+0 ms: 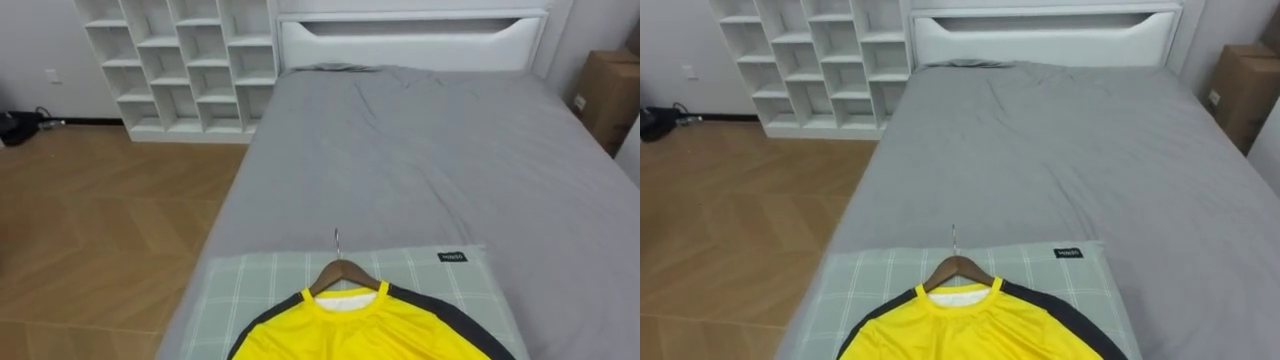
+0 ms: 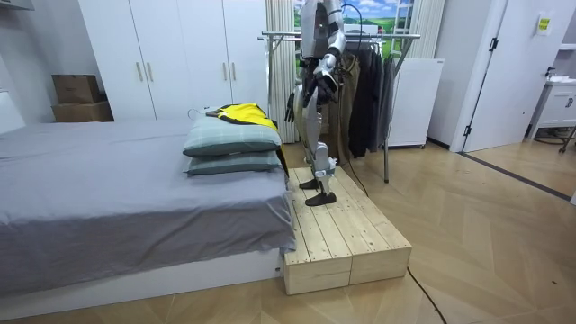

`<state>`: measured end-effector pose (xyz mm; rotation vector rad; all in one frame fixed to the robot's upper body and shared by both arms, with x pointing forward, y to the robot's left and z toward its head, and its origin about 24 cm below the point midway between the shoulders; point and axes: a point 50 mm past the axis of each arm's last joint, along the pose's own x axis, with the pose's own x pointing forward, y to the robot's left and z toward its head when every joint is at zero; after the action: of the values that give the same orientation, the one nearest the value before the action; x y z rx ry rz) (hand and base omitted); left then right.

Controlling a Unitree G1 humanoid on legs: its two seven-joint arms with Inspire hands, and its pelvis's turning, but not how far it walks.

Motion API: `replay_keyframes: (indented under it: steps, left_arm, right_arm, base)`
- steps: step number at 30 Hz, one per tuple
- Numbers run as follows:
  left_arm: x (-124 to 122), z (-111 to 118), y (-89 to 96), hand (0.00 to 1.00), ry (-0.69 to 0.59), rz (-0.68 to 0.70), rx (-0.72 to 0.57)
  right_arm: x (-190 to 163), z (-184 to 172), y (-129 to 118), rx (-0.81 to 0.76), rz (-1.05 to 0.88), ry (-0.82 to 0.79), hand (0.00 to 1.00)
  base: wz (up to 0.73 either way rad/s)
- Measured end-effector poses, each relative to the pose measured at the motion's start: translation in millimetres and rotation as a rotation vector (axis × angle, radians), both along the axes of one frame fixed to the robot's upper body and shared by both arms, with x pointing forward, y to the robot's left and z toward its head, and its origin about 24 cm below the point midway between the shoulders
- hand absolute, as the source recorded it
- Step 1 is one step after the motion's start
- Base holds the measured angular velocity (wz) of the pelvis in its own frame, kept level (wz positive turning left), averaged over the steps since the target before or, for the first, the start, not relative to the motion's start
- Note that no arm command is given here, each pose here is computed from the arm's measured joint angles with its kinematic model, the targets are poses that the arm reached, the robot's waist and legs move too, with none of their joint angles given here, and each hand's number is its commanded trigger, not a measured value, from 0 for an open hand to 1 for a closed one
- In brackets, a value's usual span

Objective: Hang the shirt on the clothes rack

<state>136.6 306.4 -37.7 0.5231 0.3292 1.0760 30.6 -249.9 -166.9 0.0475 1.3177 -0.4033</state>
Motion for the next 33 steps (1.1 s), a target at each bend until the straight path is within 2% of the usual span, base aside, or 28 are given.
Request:
replay_keyframes:
  steps: [4,8,15,17,25,33]
  left_arm:
    - [34,38,-4.8,0.00,-0.111,-0.120,0.172]
    - [53,69,-12.2,0.00,-0.215,-0.189,0.269]
    - [70,106,-32.4,0.00,-0.283,-0.334,0.448]
    - [77,116,-43.3,0.00,-0.300,-0.402,0.507]
    - [98,130,-61.6,0.00,-0.305,-0.520,0.575]
    - [113,144,-65.4,0.00,-0.301,-0.546,0.654]
  right_arm:
    - [4,1,1,0.003,0.013,-0.020,0.00]
    - [5,1,0,0.005,0.021,-0.019,0.00]
    - [-9,0,-3,-0.006,0.029,0.036,0.00]
    - [-13,1,-6,-0.015,0.053,0.054,0.00]
    - [-24,0,-5,-0.019,0.155,0.118,0.00]
    - [-33,0,-8,-0.020,0.186,0.192,0.00]
  base:
    - [-0.04]
    - [-0.10]
    - [-0.08]
    - [-0.09]
    - [-0.04]
    - [-0.09]
